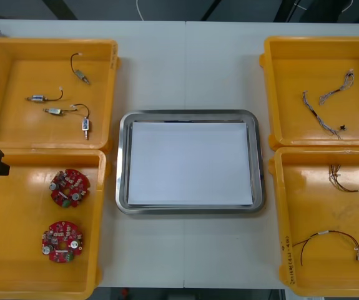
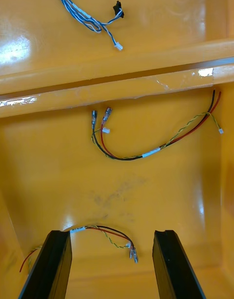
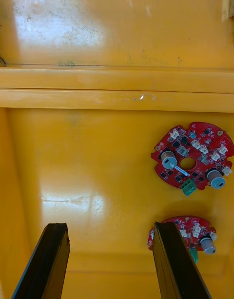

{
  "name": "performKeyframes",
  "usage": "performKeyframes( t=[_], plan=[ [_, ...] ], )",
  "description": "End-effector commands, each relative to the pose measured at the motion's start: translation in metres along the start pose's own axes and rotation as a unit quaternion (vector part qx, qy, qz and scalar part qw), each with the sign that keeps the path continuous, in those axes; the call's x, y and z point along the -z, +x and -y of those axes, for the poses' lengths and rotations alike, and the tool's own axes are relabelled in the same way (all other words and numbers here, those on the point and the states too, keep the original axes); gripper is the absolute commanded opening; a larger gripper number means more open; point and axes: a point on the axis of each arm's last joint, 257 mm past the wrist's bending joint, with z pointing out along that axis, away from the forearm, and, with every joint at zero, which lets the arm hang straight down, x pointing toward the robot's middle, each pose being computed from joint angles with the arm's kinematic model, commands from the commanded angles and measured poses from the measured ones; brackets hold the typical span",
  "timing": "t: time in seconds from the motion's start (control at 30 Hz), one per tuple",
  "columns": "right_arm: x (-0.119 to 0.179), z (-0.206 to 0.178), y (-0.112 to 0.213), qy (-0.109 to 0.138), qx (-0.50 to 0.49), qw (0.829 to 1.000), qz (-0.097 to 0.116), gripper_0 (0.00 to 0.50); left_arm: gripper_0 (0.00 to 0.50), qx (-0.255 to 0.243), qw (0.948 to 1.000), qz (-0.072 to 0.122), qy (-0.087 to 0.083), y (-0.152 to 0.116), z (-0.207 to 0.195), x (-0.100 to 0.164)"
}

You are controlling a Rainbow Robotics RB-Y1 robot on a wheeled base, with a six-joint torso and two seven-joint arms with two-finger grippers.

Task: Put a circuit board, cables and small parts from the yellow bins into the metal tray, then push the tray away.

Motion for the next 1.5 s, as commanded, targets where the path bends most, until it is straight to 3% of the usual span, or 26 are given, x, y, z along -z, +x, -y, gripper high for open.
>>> performKeyframes(
  t=[0.03,1.5],
  plan=[
    [0.0129,0.0069,-0.0130,0.014,0.038,0.999,0.015,0.482,0.500,-0.045,0.9989,0.002,-0.013,0.0030,-0.0052,0.0072],
    [0.0129,0.0069,-0.0130,0.014,0.038,0.999,0.015,0.480,0.500,-0.045,0.9989,0.002,-0.013,0.0030,-0.0052,0.0072]
  ],
)
